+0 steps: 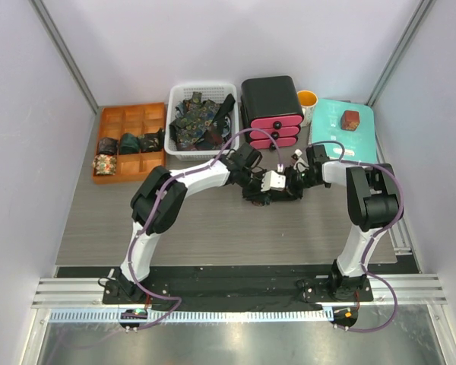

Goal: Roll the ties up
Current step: Roll the tie at the center of the board.

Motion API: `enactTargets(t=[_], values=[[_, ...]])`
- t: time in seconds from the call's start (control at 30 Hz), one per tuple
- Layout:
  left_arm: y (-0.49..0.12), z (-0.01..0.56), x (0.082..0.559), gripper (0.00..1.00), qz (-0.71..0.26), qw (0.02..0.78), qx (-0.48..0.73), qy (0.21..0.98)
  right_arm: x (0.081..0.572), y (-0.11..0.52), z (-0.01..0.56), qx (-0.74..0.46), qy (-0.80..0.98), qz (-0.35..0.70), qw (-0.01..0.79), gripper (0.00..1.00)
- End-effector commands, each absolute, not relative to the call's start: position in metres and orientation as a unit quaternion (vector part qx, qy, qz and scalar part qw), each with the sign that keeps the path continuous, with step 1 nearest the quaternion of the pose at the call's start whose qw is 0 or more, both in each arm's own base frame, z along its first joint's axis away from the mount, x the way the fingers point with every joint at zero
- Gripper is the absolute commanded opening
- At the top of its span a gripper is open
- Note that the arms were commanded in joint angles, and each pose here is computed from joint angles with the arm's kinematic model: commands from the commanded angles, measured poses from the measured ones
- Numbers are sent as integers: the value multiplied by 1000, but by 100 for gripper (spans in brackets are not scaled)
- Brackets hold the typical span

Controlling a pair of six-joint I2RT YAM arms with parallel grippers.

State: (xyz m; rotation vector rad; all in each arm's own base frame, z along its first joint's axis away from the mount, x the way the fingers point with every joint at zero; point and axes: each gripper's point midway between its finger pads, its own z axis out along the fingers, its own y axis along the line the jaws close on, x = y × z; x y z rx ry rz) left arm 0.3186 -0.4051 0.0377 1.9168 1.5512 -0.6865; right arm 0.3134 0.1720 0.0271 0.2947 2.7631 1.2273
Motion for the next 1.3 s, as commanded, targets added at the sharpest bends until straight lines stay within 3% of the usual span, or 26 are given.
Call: enactTargets(t=[0.0,0.27,0.5,0.7,0.87,1.27], values=[[-371,23,298,15,-260,230,728,591,338,172,71,75,900,413,112,26],[-366,22,294,13,-267,222,726,593,355,161,32,82,922,360,118,26],[-361,35,306,13,-277,246,695,616,326,150,-6,54,951,293,79,25],[-360,68,327,12,-302,308,622,653,306,136,-17,42,966,247,58,25],[-357,78,333,12,-303,317,594,675,293,132,-20,38,972,225,49,25],[-342,21,326,12,-226,223,640,700,284,144,-11,31,966,252,42,25]])
